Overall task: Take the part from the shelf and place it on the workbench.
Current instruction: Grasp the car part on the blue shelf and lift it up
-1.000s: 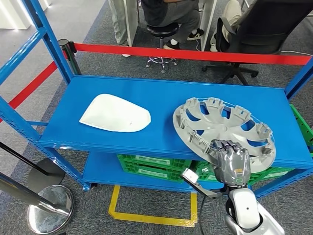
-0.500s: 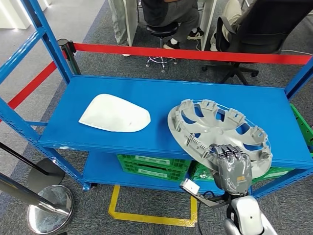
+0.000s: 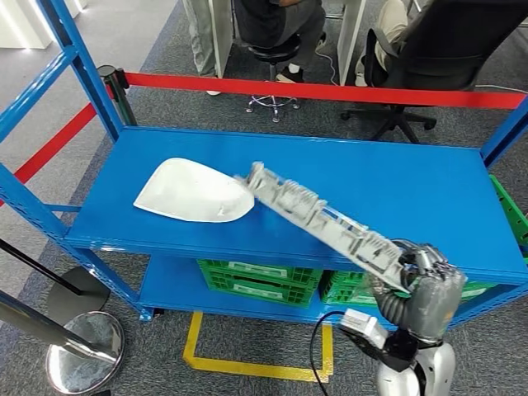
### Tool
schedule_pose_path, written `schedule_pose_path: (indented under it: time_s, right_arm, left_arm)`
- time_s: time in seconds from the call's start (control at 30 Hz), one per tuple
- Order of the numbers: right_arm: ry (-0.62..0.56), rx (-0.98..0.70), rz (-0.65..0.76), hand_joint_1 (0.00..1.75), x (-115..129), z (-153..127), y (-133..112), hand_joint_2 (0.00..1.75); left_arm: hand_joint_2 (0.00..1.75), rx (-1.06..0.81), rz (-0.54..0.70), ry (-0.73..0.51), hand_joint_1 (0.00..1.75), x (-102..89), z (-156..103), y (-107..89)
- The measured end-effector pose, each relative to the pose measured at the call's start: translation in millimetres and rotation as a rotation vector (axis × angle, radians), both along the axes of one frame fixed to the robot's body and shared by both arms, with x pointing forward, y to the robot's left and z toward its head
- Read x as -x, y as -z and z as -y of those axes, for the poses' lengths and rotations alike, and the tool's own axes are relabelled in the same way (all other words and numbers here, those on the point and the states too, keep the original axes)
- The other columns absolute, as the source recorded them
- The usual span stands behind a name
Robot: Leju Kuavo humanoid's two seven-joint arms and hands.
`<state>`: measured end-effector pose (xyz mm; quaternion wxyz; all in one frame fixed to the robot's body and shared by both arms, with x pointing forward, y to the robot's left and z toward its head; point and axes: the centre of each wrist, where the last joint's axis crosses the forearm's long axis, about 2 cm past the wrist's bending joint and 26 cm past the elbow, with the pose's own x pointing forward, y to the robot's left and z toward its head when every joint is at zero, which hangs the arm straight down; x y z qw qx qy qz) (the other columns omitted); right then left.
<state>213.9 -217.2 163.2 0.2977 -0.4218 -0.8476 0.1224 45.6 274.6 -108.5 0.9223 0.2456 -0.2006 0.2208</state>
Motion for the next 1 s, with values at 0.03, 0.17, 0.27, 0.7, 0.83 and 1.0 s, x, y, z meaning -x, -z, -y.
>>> schedule_pose_path:
  time_s: [0.03,0.17,0.27,0.7,0.83,1.0]
  right_arm:
    - [-0.008,-0.014,0.014,1.75,0.2,-0.1,0.2,1.75]
    - [-0.028,-0.018,0.087,1.75,1.0,-0.8,-2.6,1.75]
    - [-0.019,-0.010,0.109,1.75,1.5,1.9,-4.5,1.75]
    - [0.021,-0.027,0.104,1.75,3.9,11.5,-2.5,1.75]
    - [0.027,-0.030,0.107,1.75,4.3,13.0,-3.2,1.75]
    - [0.026,0.005,0.118,1.75,3.6,11.8,-6.6,1.75]
  left_arm:
    - [0.00,-0.001,0.000,0.004,0.00,-0.1,-0.4,0.0]
    - [0.00,-0.005,0.000,0.018,0.00,-0.5,-1.1,0.0]
    - [0.00,-0.006,0.000,0.023,0.00,-0.6,-1.4,0.0]
    - [0.00,-0.007,-0.001,0.032,0.00,-1.0,-2.1,-0.1]
    - [0.00,-0.009,-0.001,0.039,0.00,-1.2,-2.4,-0.1]
    - [0.00,-0.008,0.000,0.056,0.00,-1.8,-2.4,-0.1]
